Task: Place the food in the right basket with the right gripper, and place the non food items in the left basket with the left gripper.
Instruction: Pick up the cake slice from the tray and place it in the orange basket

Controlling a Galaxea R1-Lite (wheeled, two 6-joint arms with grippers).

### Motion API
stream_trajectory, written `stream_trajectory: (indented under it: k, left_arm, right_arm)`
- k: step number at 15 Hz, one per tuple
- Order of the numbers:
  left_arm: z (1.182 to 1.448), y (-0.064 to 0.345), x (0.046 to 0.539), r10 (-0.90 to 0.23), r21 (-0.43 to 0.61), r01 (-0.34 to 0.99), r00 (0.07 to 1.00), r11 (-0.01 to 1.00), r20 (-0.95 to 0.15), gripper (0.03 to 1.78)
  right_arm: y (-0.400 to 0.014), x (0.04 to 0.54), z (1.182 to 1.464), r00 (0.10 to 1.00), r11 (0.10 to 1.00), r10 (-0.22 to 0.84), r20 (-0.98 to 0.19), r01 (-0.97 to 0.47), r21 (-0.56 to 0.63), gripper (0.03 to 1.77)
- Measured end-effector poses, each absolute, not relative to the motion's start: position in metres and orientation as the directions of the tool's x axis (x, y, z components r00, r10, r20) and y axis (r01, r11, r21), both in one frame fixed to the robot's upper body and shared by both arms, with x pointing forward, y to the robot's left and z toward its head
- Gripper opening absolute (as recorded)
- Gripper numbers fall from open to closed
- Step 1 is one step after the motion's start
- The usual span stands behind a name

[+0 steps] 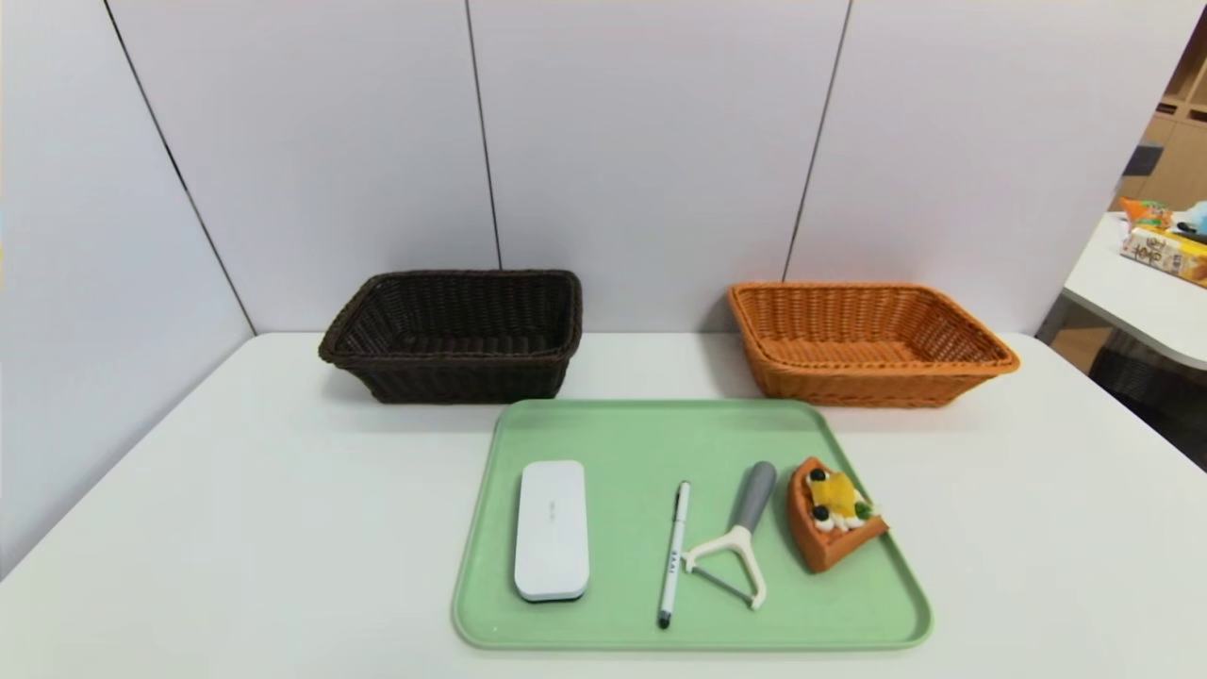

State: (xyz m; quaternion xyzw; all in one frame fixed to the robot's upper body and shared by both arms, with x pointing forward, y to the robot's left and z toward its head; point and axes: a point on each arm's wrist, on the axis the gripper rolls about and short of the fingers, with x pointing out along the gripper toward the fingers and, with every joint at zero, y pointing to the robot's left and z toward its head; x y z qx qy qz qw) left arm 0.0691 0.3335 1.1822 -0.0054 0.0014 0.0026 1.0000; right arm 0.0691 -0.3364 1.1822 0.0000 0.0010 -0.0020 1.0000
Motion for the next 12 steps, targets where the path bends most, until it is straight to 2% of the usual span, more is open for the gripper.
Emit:
stream_trajectory:
  k: [5, 10, 12]
  left_arm:
    - [1.1822, 0.3335, 0.0691, 0.005, -0.008, -0.005, 1.0, 1.0, -0.003, 1.69]
    - [1.1819, 0.3329, 0.0685, -0.021, 0.109, 0.023, 1.0, 0.994, -0.023, 1.69]
    - [1.1873, 0.3328, 0.0651, -0.024, 0.129, 0.03, 0.999, 0.991, -0.048, 1.69]
  right_arm:
    - [-0.3364, 0.0691, 1.1825, 1.0, 1.0, -0.003, 0.0, 0.003, -0.005, 1.7]
    - [-0.3363, 0.069, 1.1824, 1.0, 0.999, 0.003, -0.002, -0.003, -0.032, 1.7]
    - [-0.3358, 0.0662, 1.1913, 0.999, 0.998, 0.025, 0.022, -0.023, -0.054, 1.7]
